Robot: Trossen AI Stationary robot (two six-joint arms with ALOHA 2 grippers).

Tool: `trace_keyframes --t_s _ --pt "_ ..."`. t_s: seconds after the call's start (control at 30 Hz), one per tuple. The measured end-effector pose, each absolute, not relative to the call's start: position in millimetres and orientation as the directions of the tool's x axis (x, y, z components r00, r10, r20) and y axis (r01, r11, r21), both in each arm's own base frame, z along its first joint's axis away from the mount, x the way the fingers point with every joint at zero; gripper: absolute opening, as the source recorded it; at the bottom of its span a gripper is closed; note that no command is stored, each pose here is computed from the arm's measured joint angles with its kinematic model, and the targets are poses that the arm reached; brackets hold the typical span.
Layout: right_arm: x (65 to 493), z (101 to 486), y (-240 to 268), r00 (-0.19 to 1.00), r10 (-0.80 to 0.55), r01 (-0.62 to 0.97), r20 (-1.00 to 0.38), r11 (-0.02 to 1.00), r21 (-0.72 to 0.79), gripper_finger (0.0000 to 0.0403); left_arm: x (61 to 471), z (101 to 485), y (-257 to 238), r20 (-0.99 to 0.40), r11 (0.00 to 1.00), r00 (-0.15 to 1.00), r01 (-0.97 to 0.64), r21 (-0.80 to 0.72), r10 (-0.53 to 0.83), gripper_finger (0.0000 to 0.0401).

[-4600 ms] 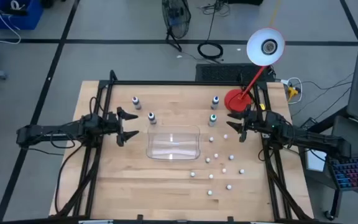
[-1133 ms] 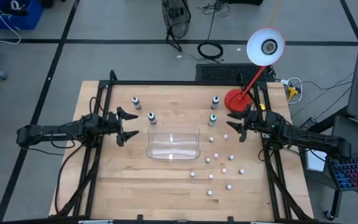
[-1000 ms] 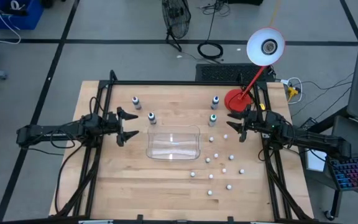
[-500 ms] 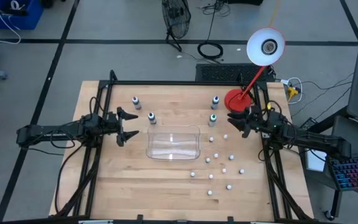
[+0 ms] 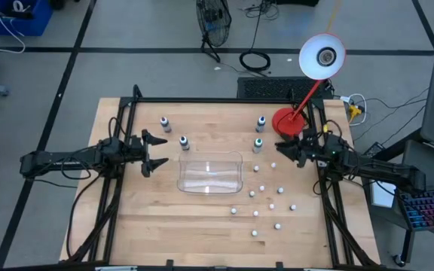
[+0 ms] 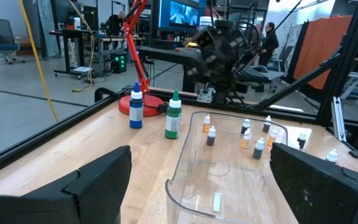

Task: Pick & Place food coloring
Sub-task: Put the orange food coloring bottle into the transparent bin

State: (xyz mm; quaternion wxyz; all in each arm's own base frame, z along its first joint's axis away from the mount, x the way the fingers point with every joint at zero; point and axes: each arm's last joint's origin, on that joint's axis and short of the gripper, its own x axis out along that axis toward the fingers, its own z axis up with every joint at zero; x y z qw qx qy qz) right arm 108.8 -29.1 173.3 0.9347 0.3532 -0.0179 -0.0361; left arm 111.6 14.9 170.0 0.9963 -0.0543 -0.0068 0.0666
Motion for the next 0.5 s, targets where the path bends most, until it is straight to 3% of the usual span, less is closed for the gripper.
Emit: trace_keyframes --t_s 0.07,0.17,0.37,0.5 --pt "110 185 -25 0.997 0.026 0.032 -0.073 0.713 0.701 0.0171 112 170 15 0.006 0.985 0.991 -0.132 -0.109 0.133 0.0379" --pt "110 225 -19 0.993 0.041 0.052 -0.113 0.701 0.711 0.0171 112 170 15 0.006 0.985 0.991 -0.132 -0.109 0.133 0.0379" --pt "122 290 -13 0.907 -0.044 0.345 -0.419 0.651 0.677 0.0171 112 170 15 0.007 0.985 0.991 -0.132 -0.109 0.133 0.0379" --pt "139 313 -14 0.705 -0.138 0.617 -0.695 0.603 0.506 0.0171 112 170 15 0.007 0.985 0.991 -0.132 -0.109 0.133 0.0379"
